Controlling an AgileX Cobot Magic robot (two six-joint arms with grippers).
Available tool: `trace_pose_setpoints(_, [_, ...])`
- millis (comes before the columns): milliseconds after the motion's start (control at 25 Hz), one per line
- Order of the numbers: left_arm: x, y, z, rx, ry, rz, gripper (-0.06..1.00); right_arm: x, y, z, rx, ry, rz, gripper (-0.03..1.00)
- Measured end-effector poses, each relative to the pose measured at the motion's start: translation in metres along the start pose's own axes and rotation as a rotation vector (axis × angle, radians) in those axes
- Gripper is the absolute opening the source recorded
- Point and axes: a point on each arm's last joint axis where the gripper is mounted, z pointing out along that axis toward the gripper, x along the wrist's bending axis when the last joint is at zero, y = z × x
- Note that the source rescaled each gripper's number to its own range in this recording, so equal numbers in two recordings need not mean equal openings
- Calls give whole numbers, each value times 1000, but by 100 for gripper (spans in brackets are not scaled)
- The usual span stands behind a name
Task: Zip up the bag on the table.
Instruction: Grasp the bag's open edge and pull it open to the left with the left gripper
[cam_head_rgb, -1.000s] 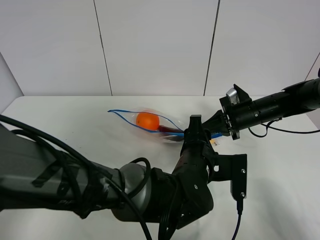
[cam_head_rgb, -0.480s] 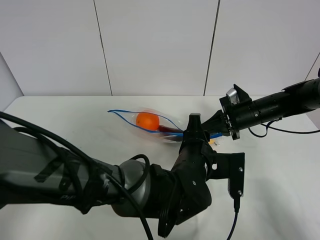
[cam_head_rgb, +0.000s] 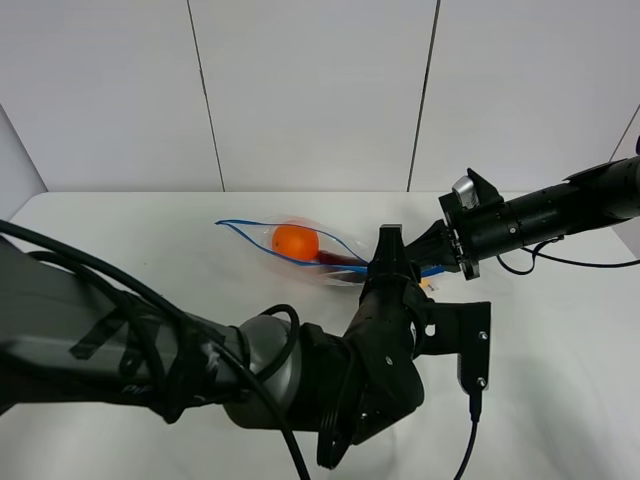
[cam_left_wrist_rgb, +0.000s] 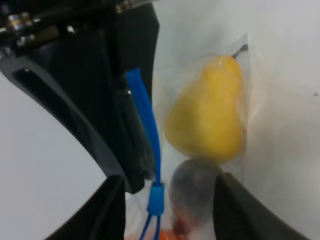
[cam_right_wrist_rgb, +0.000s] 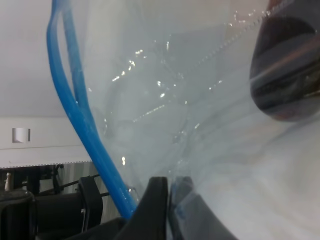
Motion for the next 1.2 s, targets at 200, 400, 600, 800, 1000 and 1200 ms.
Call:
trace_pose_setpoints(200, [-1,1,0,-7,-9,4,40,0,0,0,0,0,0,0])
trace_pose_setpoints(400, [-1,1,0,-9,-12,29,37,0,0,0,0,0,0,0])
trace_pose_setpoints(600, [-1,1,0,-9,-12,44,17,0,0,0,0,0,0,0])
trace_pose_setpoints(800, [-1,1,0,-10,-11,51,7,0,0,0,4,-3,-2,0])
trace_pose_setpoints(1000, [-1,1,0,-11,-10,78,0,0,0,0,5,-4,-3,0])
trace_pose_setpoints(1200, [-1,1,0,-11,-10,84,0,0,0,0,5,-4,-3,0])
